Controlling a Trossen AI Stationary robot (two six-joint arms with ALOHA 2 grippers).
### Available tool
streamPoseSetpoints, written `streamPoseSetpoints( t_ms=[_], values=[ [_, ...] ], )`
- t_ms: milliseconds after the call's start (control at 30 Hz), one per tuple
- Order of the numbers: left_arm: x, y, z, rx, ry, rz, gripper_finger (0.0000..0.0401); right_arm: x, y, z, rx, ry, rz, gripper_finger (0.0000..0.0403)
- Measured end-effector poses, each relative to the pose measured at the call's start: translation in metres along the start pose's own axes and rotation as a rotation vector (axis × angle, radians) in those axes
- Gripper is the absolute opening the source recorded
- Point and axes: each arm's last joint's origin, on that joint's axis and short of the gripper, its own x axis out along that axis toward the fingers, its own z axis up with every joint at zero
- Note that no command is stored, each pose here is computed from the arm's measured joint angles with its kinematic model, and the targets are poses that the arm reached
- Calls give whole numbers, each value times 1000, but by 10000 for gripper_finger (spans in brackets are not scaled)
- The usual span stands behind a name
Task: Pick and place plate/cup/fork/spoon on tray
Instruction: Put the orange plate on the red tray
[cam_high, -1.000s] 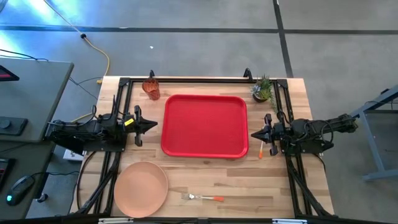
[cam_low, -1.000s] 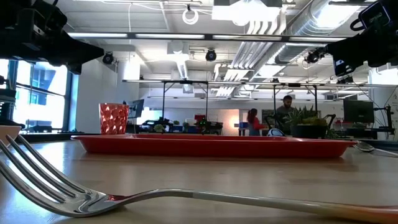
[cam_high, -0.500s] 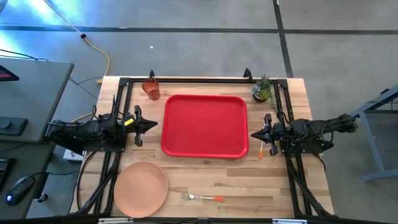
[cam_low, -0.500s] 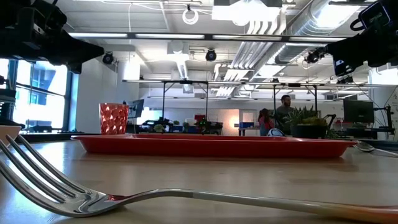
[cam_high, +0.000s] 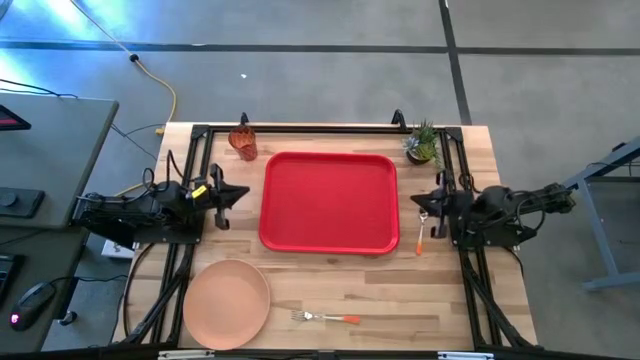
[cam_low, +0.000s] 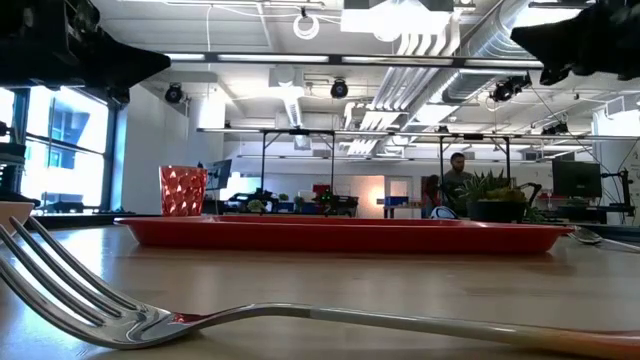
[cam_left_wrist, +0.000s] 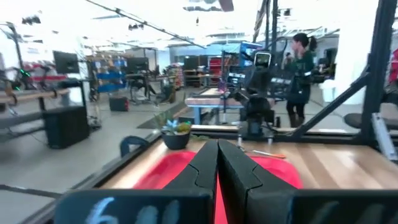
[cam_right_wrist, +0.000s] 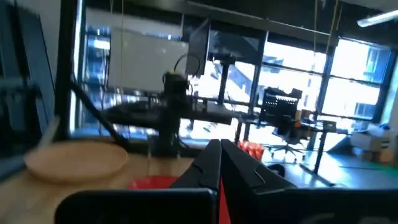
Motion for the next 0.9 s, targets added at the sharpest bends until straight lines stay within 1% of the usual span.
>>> streamPoseSetpoints(
  t_ms=[67, 167, 267, 400, 467, 533, 600, 700, 733, 800, 900],
  values=[
    [1, 1, 0, 12, 5, 36, 7, 0, 0, 1, 37, -6, -1, 0],
    [2, 3, -2, -6, 33, 112, 23, 0, 0, 0, 74, -6, 11, 0],
    [4, 3, -7, -21, 83, 172, 51, 0, 1, 0, 108, 2, 17, 0],
    [8, 3, -13, -28, 147, 231, 94, 0, 1, -2, 105, 19, 19, 0],
    [11, 3, -15, -25, 163, 259, 114, 0, 0, -1, 123, 9, 8, 0],
    [14, 3, -15, -23, 160, 283, 132, 0, -2, 2, 144, -19, -43, 0],
    [18, 3, -14, -19, 142, 300, 147, 0, -5, 5, 185, -40, -135, 0],
    [23, 4, -10, -39, 90, 347, 162, 0, -8, 4, 300, -32, -274, 0],
    [24, 6, -9, -63, 75, 380, 164, 1, -8, 2, 348, -20, -292, 0],
    [27, 8, -11, -108, 73, 428, 167, 4, -5, -4, 436, 27, -282, 0],
    [31, 10, -19, -143, 123, 449, 168, 9, -1, -16, 502, 121, -291, 0]
  ],
)
